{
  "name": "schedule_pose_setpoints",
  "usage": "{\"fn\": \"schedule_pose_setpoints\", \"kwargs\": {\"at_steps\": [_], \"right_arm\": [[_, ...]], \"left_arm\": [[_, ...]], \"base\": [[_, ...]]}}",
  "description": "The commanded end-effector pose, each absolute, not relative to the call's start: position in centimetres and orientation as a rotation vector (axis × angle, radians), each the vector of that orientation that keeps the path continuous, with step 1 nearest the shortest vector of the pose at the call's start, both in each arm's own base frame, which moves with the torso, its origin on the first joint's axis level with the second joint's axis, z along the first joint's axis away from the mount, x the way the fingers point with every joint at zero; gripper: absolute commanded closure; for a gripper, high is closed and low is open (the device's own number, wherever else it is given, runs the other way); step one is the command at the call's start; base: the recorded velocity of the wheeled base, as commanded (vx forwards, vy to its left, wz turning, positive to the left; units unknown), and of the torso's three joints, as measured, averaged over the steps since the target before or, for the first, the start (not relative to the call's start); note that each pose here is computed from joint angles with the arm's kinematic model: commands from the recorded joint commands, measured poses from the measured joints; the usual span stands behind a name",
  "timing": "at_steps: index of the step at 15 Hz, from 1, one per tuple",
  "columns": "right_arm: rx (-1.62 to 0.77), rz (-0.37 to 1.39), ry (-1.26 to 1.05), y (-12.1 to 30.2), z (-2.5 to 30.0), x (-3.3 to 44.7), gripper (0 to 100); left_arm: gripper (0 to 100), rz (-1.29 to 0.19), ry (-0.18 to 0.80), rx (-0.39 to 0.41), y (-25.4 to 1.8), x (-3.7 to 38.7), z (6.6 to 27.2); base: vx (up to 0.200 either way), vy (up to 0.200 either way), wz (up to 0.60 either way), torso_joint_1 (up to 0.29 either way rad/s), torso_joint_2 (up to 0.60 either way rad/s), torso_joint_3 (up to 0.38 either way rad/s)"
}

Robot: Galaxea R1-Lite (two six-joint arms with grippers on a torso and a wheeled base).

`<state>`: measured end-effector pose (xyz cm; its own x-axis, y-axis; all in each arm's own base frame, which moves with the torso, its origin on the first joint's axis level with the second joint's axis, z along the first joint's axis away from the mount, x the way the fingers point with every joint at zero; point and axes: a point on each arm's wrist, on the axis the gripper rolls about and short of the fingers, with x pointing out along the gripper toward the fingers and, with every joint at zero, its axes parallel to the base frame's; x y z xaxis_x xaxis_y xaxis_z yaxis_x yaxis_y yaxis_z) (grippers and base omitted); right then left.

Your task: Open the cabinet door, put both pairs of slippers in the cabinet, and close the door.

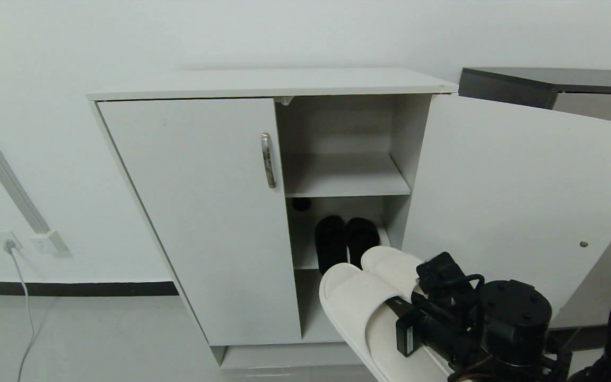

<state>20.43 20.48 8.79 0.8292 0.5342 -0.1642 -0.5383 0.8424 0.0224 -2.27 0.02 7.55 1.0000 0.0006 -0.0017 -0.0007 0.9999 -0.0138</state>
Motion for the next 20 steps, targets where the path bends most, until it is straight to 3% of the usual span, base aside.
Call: {"fn": "schedule_pose_setpoints", "kwargs": {"at_steps": [1, 6, 9, 20], "right_arm": [[0.015, 0.455, 0.162, 23.8, 10.7, 21.8, 100], [0.076, 0.257, 0.287, 29.3, 15.3, 23.1, 100], [0.086, 0.126, 0.275, 31.2, 16.1, 24.5, 100], [0.041, 0.083, 0.21, 31.1, 18.1, 25.8, 100]], "left_arm": [[100, 0.0, 0.002, -0.014, 0.0, -2.3, 7.6], [100, -0.002, 0.002, -0.014, 0.0, -2.3, 7.6], [100, -0.002, 0.002, -0.014, 0.0, -2.3, 7.6], [100, -0.002, 0.002, -0.014, 0.0, -2.3, 7.6]], "base": [[0.0, 0.0, 0.0, 0.0, 0.0, 0.0], [0.0, 0.0, 0.0, 0.0, 0.0, 0.0], [0.0, 0.0, 0.0, 0.0, 0.0, 0.0], [0.0, 0.0, 0.0, 0.0, 0.0, 0.0]]}}
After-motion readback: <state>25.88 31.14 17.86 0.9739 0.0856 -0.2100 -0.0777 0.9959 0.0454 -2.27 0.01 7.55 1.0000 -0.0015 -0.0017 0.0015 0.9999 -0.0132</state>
